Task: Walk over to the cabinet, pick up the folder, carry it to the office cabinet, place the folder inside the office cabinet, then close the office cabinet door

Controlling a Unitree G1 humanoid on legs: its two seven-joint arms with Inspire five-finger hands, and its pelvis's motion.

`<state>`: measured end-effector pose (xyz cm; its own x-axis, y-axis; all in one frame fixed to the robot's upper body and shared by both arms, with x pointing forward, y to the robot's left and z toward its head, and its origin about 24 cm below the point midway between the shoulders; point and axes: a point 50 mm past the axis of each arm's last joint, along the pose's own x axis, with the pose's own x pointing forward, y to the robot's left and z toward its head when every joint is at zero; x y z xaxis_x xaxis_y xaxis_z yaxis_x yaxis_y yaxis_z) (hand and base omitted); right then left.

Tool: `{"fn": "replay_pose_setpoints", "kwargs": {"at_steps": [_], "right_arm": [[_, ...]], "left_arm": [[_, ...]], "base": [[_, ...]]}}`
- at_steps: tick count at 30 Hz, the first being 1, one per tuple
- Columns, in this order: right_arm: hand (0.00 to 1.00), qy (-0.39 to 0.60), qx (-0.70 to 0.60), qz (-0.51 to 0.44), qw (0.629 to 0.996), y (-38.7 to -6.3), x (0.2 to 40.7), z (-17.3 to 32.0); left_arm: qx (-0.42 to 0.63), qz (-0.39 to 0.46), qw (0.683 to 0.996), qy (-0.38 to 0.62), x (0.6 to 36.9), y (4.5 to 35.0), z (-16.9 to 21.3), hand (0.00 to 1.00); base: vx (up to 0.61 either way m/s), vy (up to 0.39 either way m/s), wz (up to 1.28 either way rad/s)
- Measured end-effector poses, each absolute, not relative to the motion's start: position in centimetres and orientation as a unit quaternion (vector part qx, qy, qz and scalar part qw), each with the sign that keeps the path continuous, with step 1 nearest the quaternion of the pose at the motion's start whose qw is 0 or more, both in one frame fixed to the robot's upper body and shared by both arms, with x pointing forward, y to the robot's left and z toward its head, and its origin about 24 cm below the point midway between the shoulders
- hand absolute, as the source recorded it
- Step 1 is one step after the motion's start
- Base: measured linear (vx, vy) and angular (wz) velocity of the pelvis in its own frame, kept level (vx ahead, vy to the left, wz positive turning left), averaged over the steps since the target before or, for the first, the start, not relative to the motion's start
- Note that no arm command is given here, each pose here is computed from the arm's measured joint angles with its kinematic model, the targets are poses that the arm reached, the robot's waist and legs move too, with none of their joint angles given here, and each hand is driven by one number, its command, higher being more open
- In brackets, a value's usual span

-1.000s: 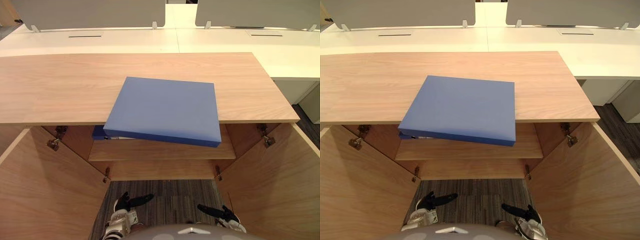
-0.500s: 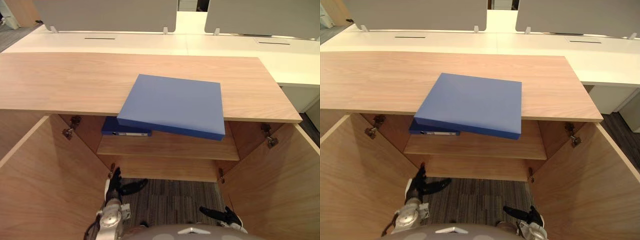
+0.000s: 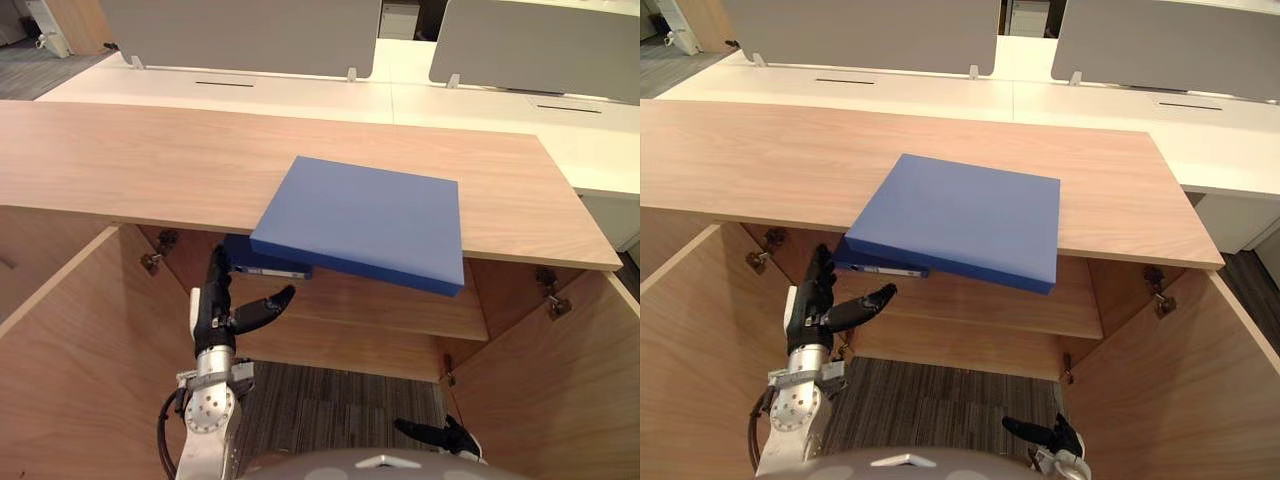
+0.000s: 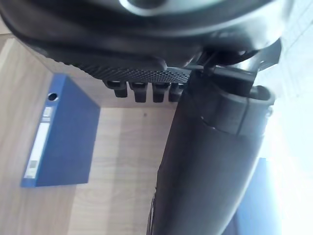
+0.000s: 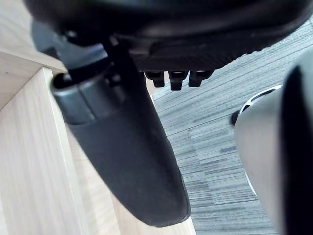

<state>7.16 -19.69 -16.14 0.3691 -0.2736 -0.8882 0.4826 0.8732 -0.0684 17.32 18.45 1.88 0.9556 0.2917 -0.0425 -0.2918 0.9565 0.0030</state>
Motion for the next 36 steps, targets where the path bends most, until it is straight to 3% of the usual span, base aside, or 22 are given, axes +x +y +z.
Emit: {"fn": "replay_pose_setpoints", "kwargs": {"at_steps": [14, 18, 36], "right_arm": [[1.00, 0.524, 0.093, -0.227, 0.815, -19.7, 6.3, -16.3], [1.00, 0.535, 0.088, -0.223, 0.810, -19.8, 5.9, -16.5], [1.00, 0.582, 0.051, -0.210, 0.784, -22.1, 3.9, -17.0]], "left_arm": [[-0.004, 0.152, 0.988, -0.019, 16.7, 18.3, 3.9, 1.00], [0.054, 0.141, 0.986, -0.070, 16.8, 18.6, 6.1, 1.00], [0.239, 0.071, 0.959, -0.138, 18.1, 21.1, 9.4, 1.00]], "base": [[-0.01, 0.000, 0.00], [0.00, 0.000, 0.00], [0.00, 0.001, -0.02]]}}
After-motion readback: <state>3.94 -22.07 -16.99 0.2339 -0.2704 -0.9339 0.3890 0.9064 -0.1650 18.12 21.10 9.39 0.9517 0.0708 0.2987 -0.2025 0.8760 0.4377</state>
